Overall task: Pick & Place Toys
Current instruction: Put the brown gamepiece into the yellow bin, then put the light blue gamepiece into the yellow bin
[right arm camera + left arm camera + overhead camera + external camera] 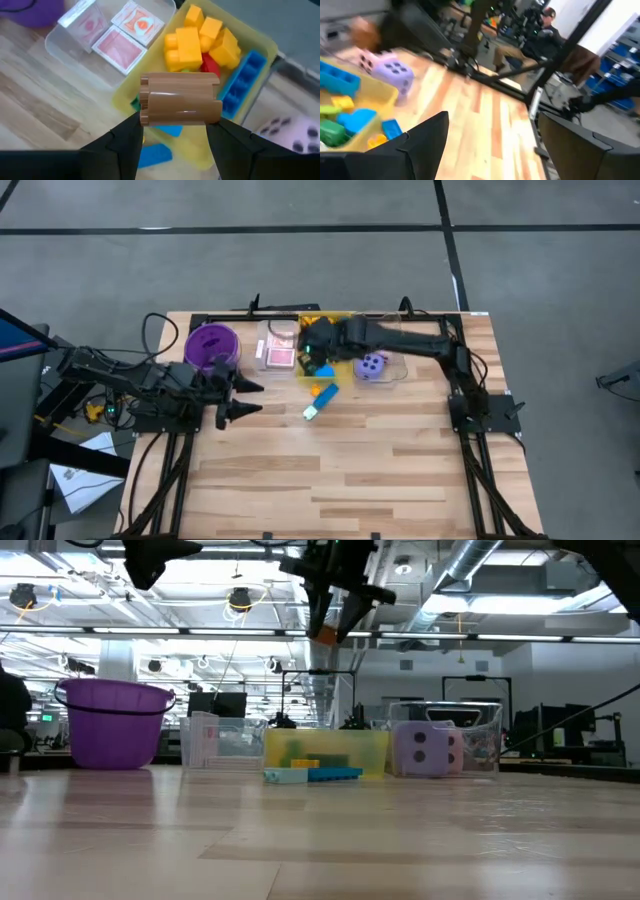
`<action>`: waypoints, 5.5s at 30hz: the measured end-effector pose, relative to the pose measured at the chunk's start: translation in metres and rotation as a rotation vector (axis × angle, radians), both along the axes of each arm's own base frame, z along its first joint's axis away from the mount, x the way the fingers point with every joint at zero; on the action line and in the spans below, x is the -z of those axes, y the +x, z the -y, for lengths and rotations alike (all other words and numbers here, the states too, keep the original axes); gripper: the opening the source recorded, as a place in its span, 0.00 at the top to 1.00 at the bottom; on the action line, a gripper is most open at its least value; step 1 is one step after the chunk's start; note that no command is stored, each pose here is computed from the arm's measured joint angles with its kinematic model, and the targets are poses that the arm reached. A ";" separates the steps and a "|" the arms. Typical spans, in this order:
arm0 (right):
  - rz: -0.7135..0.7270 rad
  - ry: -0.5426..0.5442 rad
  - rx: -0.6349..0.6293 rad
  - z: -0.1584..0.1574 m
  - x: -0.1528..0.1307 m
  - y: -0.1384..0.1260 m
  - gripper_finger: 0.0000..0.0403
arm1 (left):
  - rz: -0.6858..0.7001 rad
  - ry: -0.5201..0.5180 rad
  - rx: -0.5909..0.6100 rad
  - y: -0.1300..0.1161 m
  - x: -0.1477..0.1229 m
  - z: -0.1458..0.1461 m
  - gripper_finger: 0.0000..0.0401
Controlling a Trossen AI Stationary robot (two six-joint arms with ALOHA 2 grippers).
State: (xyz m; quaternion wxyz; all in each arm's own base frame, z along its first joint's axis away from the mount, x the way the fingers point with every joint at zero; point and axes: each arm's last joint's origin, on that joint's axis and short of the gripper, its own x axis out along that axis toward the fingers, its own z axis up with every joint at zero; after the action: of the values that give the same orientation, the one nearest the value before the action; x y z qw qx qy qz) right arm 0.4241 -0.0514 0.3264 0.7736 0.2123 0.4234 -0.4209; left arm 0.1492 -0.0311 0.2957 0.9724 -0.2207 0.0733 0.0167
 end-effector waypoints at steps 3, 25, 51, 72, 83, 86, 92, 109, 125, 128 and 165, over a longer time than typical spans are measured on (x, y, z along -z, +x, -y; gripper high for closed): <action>-0.007 0.036 -0.060 0.027 -0.001 -0.001 0.52 | -0.030 -0.040 0.035 -0.001 0.003 0.001 0.24; -0.140 0.175 -0.681 0.111 0.011 -0.023 0.52 | -0.069 -0.189 0.029 0.001 0.006 0.002 0.24; -0.463 0.227 -0.817 0.117 0.116 0.013 0.52 | -0.268 -0.186 0.152 0.031 0.038 0.043 0.24; -0.518 0.182 -0.761 0.133 0.119 0.008 0.52 | -0.250 -0.195 0.153 0.033 0.037 0.043 0.24; -0.490 0.199 -0.675 0.136 0.119 0.007 0.50 | -0.250 -0.195 0.153 0.033 0.037 0.043 0.24; -0.484 0.202 -0.647 0.136 0.119 0.007 0.45 | -0.250 -0.195 0.153 0.033 0.037 0.043 0.24; -0.472 0.208 -0.614 0.137 0.119 0.007 0.39 | -0.250 -0.195 0.153 0.033 0.037 0.043 0.24; -0.335 0.171 -0.473 0.134 0.077 -0.003 0.38 | -0.250 -0.187 0.154 0.033 0.037 0.043 0.24; -0.028 0.049 -0.355 0.038 -0.037 -0.031 0.38 | -0.079 -0.081 0.202 0.037 0.022 0.044 0.24; 0.049 0.032 -0.357 0.008 -0.061 -0.043 0.38 | -0.022 -0.069 0.203 0.039 0.017 0.043 0.24; 0.354 -0.041 -0.209 -0.160 -0.139 -0.180 0.38 | -0.004 0.127 0.016 0.046 0.016 0.054 0.24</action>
State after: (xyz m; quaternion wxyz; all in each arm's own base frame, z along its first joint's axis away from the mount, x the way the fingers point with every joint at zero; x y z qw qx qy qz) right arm 0.2444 0.1083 0.4655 0.8796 0.2219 0.2921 -0.3029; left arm 0.1950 -0.0855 0.2801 0.9844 -0.1581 0.0759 0.0142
